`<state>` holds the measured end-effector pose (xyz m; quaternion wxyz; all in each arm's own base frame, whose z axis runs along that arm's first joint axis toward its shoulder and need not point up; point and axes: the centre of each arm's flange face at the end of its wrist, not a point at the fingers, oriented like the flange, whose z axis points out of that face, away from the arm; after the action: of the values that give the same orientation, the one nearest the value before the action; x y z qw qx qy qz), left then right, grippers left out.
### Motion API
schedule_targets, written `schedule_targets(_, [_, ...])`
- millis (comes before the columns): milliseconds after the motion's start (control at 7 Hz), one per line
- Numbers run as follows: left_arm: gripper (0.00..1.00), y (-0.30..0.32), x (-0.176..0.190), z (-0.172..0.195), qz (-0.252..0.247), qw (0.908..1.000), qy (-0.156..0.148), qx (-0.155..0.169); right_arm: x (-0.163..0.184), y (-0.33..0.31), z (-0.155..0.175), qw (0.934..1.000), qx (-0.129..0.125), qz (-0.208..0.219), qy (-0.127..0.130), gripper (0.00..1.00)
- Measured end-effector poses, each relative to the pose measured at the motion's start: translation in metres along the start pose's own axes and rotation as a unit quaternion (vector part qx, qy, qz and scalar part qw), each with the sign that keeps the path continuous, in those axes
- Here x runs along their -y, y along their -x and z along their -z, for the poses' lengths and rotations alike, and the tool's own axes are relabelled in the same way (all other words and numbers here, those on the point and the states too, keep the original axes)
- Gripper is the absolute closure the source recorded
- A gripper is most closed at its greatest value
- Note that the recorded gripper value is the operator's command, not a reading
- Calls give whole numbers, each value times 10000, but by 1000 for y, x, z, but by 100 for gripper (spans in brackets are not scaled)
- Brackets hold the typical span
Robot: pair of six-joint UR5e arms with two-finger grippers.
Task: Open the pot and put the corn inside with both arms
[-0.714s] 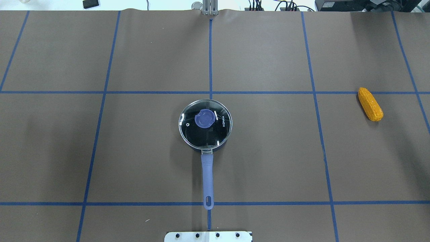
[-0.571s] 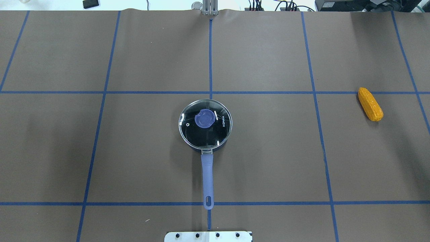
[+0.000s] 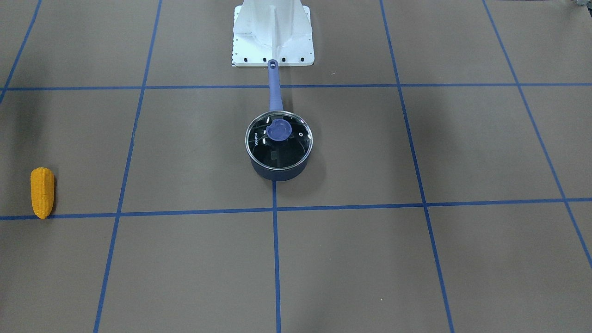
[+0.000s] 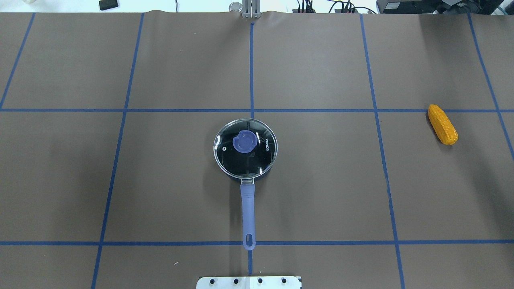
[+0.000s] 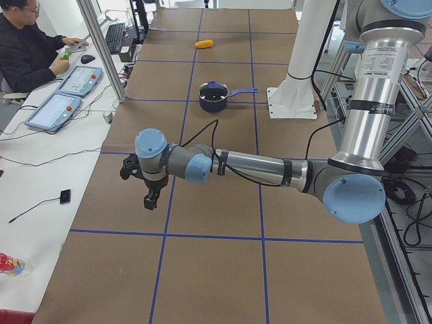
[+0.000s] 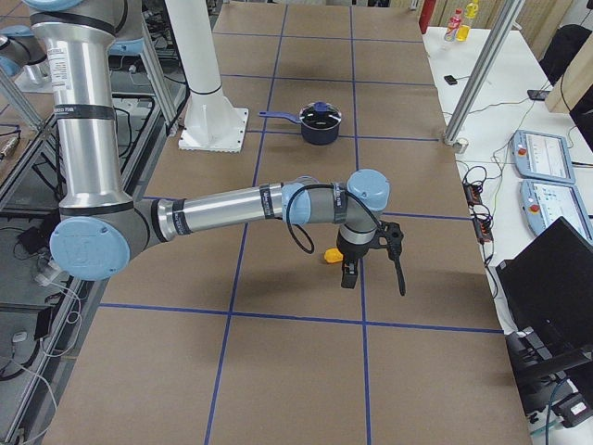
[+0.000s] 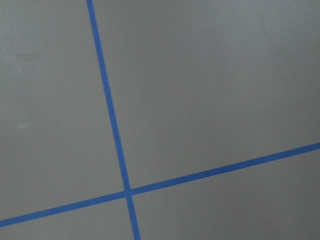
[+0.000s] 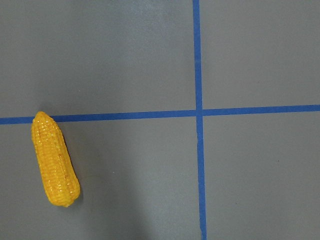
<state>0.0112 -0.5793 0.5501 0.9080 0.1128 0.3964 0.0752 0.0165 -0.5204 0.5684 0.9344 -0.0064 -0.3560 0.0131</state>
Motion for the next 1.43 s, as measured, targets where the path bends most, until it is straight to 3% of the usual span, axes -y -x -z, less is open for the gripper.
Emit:
schedule_targets(286, [1,-70,36,3,266,9996,46,-115,4,13,-6,9998,-19,187,-20,0])
schedule_targets(714, [2,-181,115,56,352,9991,184,-155,21,63,-11,9980,44,628,-15,0])
schedule_targets(1143, [2,-290,137,48,395,9981,300,-366,50,123,-5,9925,-224,1187,-210,0])
schedule_targets(1429, [2,-359,136,28,183,9982,401,-395,51,124,-16,9927,-226,1180,-98,0])
